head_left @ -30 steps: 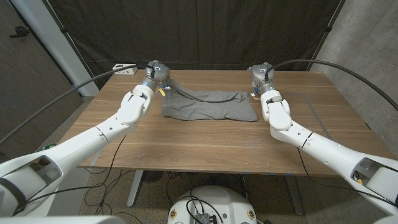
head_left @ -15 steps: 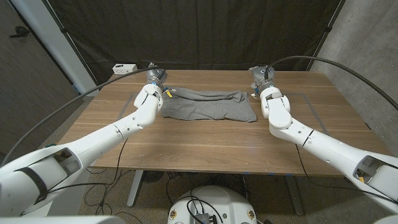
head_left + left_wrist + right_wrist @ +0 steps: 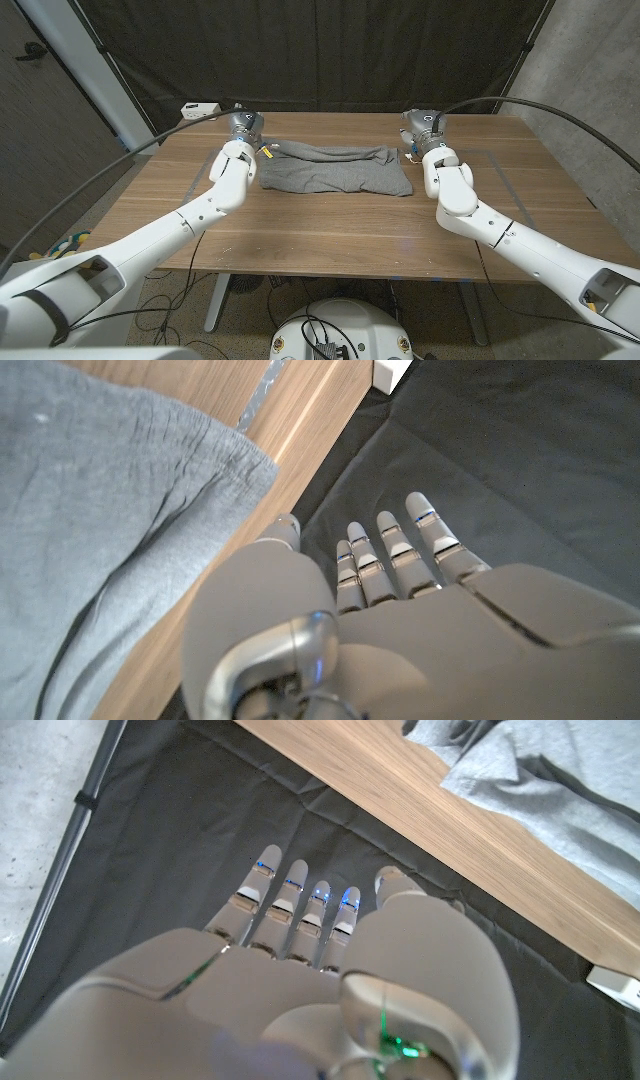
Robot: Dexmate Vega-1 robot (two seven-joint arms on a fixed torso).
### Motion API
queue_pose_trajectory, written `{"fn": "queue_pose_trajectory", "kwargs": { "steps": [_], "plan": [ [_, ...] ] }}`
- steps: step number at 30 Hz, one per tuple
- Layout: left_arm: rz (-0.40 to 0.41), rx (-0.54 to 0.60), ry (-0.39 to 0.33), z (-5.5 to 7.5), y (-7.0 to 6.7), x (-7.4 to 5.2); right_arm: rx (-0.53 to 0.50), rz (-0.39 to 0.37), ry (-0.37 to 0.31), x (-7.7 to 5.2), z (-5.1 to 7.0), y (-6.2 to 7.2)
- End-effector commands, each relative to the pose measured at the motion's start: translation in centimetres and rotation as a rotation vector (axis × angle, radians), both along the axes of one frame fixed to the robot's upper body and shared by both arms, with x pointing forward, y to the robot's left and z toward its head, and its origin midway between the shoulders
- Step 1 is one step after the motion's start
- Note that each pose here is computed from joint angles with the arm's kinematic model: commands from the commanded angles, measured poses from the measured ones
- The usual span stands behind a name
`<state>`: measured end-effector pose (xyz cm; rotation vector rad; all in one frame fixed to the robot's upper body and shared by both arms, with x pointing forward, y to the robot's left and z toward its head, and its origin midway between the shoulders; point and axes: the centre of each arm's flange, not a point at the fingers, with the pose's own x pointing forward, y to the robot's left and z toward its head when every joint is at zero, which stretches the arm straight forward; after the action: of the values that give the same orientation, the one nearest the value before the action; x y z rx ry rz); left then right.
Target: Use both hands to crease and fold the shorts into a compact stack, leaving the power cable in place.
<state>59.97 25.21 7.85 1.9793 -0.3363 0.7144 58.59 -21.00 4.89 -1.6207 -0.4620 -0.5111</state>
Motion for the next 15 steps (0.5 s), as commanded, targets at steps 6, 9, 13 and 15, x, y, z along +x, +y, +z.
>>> {"fn": "queue_pose_trajectory", "kwargs": {
  "steps": [6, 9, 13, 15],
  "plan": [
    [-0.433, -0.335, -0.18, -1.1, 2.8, -4.4, 0.126, 0.148, 0.005, -1.4, -2.2, 0.6],
    [-0.468, -0.373, -0.175, -1.4, 3.2, -4.7, 0.145, 0.179, -0.005, -1.9, -2.7, 0.7],
    [-0.525, -0.437, -0.172, -1.9, 3.8, -4.9, 0.182, 0.222, -0.015, -2.5, -3.2, 0.8],
    [-0.551, -0.464, -0.171, -2.1, 4.0, -5.0, 0.188, 0.236, -0.023, -2.7, -3.5, 0.8]
  ]
}}
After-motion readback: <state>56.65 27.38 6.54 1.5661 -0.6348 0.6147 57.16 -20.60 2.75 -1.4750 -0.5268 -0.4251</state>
